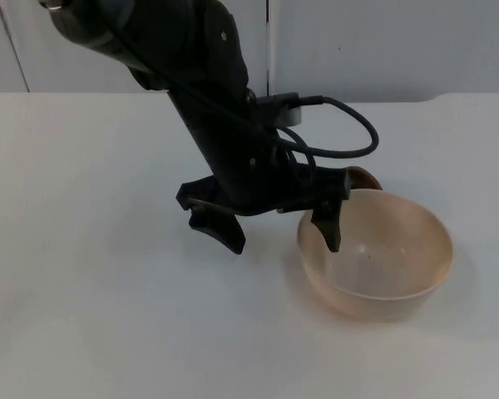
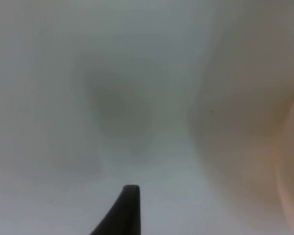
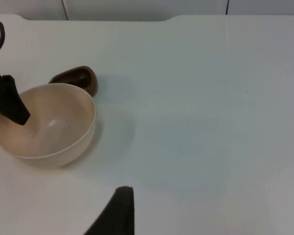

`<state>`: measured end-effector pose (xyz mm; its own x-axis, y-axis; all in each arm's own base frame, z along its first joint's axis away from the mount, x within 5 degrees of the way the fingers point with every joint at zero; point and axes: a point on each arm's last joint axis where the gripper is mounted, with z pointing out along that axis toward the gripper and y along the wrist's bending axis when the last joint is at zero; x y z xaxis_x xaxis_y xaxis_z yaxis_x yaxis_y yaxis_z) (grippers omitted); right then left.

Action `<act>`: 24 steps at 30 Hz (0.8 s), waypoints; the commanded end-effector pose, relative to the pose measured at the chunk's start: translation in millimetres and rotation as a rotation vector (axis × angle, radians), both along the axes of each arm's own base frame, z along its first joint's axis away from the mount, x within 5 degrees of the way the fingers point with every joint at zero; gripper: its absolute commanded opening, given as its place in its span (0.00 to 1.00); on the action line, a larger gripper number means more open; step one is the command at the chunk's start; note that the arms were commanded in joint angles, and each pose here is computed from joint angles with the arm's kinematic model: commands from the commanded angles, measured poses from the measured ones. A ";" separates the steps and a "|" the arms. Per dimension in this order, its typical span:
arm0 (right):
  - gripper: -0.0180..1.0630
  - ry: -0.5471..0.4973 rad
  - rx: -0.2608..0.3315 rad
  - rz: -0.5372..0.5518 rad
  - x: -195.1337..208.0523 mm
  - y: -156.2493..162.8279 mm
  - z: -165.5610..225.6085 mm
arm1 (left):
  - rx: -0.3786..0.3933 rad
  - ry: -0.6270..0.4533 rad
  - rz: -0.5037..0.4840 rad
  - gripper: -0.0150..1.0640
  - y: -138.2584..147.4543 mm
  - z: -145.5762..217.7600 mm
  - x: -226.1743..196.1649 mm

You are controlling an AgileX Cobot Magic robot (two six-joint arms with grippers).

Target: Pick up the bowl with the left hand and pour the coffee beans from the cup into the bowl with the right hand.

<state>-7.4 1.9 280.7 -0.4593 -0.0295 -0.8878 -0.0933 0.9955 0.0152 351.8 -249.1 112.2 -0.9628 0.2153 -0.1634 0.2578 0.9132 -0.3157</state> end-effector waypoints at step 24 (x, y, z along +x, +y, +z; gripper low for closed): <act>0.99 -0.002 -0.012 -0.007 -0.1 -0.4 -0.8 | -0.039 -0.005 0.033 0.10 -3.2 2.2 2.1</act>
